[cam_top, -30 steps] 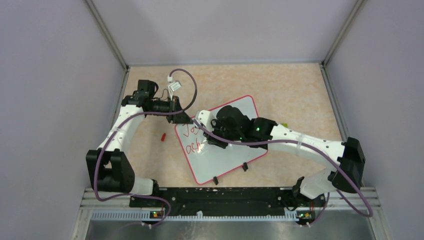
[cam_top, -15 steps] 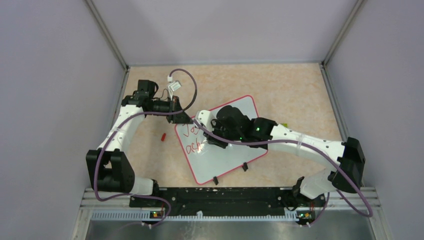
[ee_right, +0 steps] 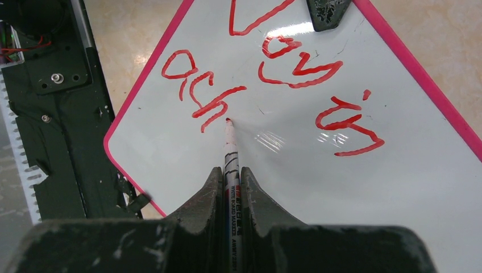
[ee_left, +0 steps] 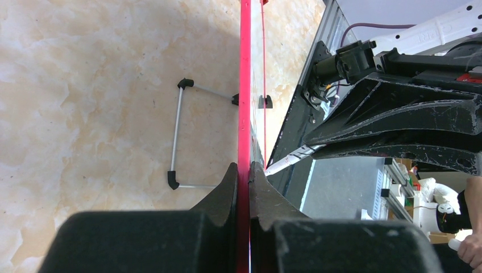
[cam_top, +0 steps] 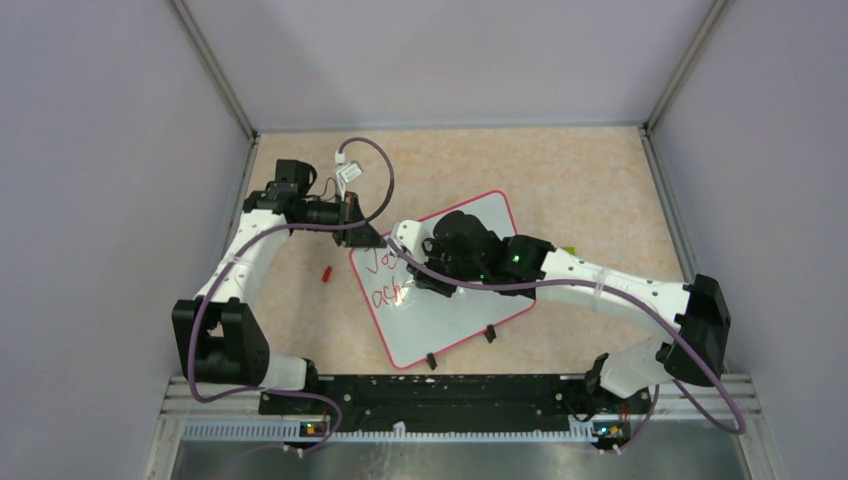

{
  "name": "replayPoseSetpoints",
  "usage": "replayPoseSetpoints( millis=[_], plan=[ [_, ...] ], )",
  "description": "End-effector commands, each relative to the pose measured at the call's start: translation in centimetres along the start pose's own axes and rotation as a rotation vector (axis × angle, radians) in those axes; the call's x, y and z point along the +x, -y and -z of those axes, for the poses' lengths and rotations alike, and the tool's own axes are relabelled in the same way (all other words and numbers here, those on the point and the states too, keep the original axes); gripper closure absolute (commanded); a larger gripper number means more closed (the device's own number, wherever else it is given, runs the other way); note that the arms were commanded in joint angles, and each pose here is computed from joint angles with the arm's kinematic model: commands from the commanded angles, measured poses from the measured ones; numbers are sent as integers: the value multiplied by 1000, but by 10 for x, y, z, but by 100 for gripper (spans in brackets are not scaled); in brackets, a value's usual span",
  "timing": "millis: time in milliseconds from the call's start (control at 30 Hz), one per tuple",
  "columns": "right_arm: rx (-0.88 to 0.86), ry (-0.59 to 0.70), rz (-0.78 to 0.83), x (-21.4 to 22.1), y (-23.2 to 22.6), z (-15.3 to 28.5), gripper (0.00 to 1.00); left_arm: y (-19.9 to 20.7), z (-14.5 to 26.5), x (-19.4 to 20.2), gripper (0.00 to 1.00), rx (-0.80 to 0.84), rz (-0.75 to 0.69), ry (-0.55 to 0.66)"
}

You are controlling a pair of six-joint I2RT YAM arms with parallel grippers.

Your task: Write a sentence on the whiteboard

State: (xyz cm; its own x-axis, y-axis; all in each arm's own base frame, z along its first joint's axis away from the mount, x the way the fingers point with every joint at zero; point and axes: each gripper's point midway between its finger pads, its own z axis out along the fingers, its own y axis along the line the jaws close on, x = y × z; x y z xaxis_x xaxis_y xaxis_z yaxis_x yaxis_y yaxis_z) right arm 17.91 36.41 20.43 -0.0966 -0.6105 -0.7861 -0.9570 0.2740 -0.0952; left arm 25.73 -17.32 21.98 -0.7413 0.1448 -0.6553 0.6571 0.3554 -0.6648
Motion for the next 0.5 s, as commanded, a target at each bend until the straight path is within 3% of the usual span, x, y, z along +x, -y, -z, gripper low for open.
replayPoseSetpoints(
  millis=[0,467],
  plan=[
    [75,42,3,-10,16,12,100,-17,4,2,100,-103,-32,-18],
    [62,36,-3,-7,15,9,100,-17,4,1,100,-104,-32,-17]
  ],
)
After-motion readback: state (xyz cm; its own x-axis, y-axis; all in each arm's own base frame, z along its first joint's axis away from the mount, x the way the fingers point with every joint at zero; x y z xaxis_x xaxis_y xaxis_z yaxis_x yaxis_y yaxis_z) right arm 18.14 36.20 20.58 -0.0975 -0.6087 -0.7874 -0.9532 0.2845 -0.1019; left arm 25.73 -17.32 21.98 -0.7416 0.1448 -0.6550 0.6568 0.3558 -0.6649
